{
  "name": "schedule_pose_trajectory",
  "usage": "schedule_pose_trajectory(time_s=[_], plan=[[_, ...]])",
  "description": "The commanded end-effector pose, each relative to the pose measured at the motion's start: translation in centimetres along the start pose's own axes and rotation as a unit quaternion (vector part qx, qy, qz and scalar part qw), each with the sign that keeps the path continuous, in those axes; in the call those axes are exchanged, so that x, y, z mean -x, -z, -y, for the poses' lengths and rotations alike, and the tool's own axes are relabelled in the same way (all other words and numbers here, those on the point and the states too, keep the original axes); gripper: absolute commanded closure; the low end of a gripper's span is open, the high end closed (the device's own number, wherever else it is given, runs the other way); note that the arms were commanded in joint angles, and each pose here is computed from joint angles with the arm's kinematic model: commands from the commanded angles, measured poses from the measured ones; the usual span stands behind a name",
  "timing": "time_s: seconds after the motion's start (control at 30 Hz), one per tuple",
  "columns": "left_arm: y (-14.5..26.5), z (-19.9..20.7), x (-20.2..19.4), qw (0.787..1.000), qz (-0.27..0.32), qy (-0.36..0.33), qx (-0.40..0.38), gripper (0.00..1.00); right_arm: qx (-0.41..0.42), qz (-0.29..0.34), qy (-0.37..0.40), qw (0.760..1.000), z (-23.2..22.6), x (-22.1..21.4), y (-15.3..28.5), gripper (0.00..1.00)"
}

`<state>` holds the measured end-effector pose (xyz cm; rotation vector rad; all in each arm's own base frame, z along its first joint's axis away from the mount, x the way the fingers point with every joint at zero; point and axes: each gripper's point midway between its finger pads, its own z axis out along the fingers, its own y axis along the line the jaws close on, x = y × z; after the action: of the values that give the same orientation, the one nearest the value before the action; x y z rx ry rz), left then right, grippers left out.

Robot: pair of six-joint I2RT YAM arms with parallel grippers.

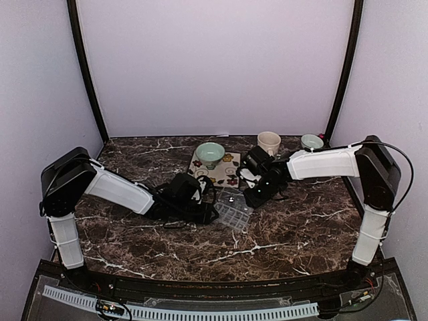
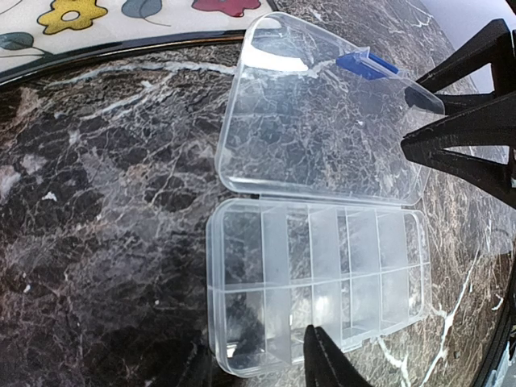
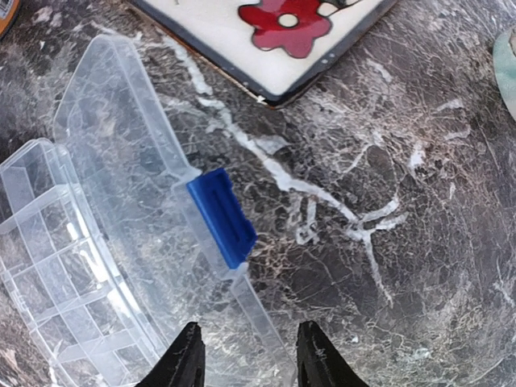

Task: Sort the pills into containers
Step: Open the lid of the pill container.

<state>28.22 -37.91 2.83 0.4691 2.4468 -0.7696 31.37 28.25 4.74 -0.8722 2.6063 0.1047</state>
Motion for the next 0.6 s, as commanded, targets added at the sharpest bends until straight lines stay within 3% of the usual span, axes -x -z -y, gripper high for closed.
schedule_pose_trajectory(time_s=[0.0,0.57], plan=[[-0.4,-1.1,-1.6,0.999,-0.029,-0.010,0.029,0.58,-0.024,0.008,-0.015,1.000,1.4,0.3,-0.7,0.58],[-0.2,-1.0,-1.4,0.999,-0.028,-0.017,0.031,0.58,-0.038,0.005,-0.028,0.999,2.4,0.0,-1.6,0.48]])
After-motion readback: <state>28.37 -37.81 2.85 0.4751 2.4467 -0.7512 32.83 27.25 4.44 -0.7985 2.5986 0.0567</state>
